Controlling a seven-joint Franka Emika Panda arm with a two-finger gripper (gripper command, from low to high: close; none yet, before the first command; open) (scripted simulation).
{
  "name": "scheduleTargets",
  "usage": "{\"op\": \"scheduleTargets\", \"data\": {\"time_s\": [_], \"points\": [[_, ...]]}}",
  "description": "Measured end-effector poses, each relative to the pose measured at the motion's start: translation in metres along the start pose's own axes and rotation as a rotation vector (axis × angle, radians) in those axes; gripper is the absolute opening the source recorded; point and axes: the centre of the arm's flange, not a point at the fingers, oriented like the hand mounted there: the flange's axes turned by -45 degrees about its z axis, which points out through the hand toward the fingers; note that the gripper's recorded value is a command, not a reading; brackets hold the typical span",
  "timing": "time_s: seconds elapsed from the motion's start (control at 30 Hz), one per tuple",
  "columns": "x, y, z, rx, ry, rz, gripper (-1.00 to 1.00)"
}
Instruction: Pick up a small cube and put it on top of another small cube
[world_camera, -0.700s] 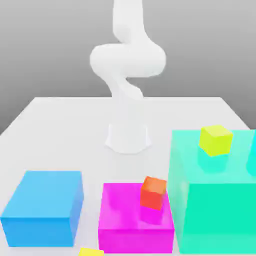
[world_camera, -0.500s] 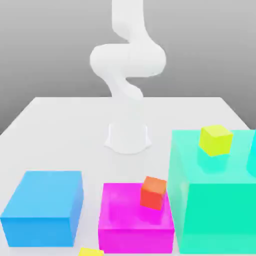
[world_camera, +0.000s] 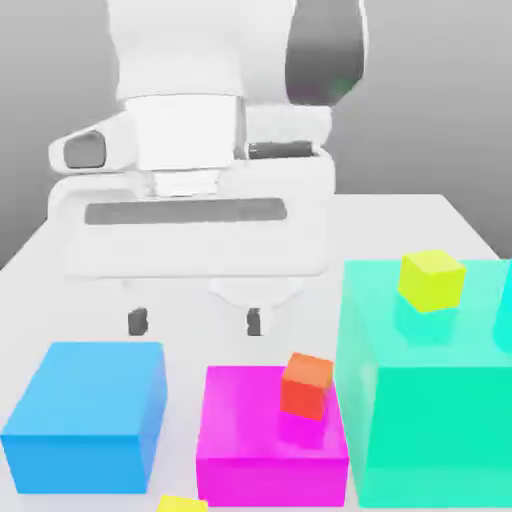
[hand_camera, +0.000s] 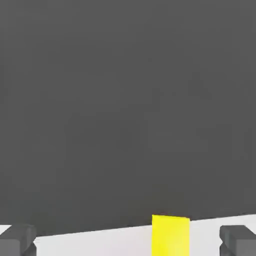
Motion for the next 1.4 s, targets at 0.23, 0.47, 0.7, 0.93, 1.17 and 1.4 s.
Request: {"op": "scheduleTargets", "data": {"time_s": [0.23,0.47,0.7,0.93,1.17,1.4], "points": [[-0.025,0.026,0.121,-0.049,-0.164,0.035,0.00],[-0.049,0.038,0.210,-0.067,-0.212,0.044,-1.00],[-0.048,0.038,0.204,-0.068,-0.213,0.044,-1.00],[-0.046,0.012,0.128,-0.053,-0.218,-0.172,-1.00],[-0.071,-0.033,0.074,-0.014,-0.226,-0.628,-1.00],[-0.109,-0.071,0.031,0.043,-0.229,-1.087,-1.00]]}}
